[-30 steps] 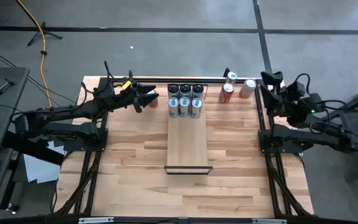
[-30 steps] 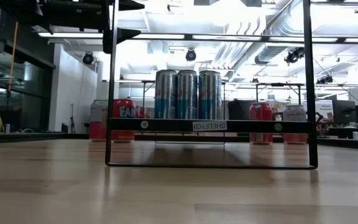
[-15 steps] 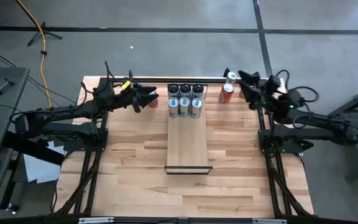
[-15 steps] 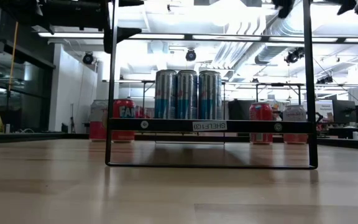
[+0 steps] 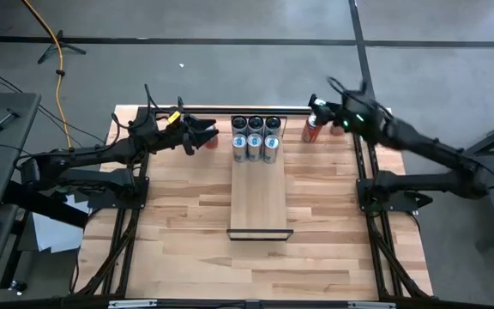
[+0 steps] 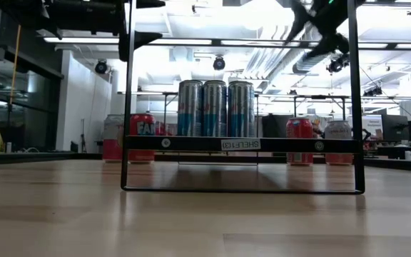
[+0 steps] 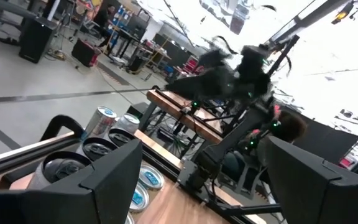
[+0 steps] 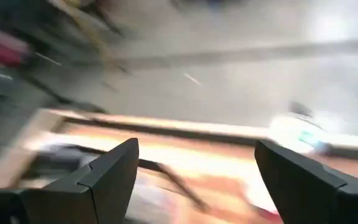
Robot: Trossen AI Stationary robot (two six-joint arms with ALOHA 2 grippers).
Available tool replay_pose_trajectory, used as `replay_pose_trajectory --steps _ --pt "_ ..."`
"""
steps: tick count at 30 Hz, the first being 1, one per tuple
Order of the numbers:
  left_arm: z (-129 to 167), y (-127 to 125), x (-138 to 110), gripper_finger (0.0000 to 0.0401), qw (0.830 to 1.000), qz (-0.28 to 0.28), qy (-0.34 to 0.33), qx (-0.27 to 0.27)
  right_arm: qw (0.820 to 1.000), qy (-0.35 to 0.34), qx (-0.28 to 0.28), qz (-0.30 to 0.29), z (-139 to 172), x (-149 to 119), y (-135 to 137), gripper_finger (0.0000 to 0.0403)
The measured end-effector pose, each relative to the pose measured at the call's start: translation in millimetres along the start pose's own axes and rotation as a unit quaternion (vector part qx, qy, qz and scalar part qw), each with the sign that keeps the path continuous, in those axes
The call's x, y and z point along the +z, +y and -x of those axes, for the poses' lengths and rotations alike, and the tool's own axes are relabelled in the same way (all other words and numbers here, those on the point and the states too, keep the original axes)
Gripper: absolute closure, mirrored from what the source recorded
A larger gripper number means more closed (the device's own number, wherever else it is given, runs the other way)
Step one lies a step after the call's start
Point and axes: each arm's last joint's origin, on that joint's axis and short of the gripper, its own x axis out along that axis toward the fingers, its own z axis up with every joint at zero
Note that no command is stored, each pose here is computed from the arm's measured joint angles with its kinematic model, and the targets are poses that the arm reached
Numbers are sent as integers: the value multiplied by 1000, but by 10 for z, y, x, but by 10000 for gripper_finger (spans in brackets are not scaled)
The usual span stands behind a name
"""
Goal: Place canned beverage on shelf
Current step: Put the blue soda can on the shelf aligned with the other blue soda can
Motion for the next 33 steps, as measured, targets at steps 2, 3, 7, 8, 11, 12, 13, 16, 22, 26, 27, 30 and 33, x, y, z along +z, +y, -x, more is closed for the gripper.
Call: replay_pose_trajectory --steps 2,3,7,8,11,12,13,16,22,26,27,30,33 --pt "2 8 6 105 1000 3 -1 2 995 58 -85 13 -176 121 -50 96" --pt "2 10 8 105 1000 4 -2 3 988 84 -125 23 -276 172 -91 96" --pt "3 16 10 105 1000 9 -2 4 964 147 -222 21 -779 351 -321 96" --pt "3 16 9 105 1000 12 -2 4 961 151 -233 14 -905 404 -390 96" --pt "3 15 7 105 1000 10 0 3 949 173 -262 -18 -1236 496 -609 96" --pt "3 15 6 105 1000 7 1 1 945 184 -268 -34 -1339 500 -679 96" --pt "3 14 6 105 1000 3 2 1 942 197 -268 -48 -1431 498 -737 96" --pt "3 14 5 105 1000 -1 2 1 938 225 -246 -89 -1650 479 -830 96" --pt "3 14 5 105 1000 -7 3 0 931 240 -258 -94 -1820 392 -830 96" --pt "3 14 4 105 1000 -10 3 0 925 240 -284 -81 -1821 335 -791 96" --pt "3 14 4 105 1000 -10 3 0 924 243 -286 -77 -1814 323 -775 96" --pt "3 14 4 105 1000 -10 3 0 916 251 -306 -63 -1785 272 -739 96" --pt "3 14 4 105 1000 -10 3 0 911 257 -317 -57 -1784 177 -732 96"
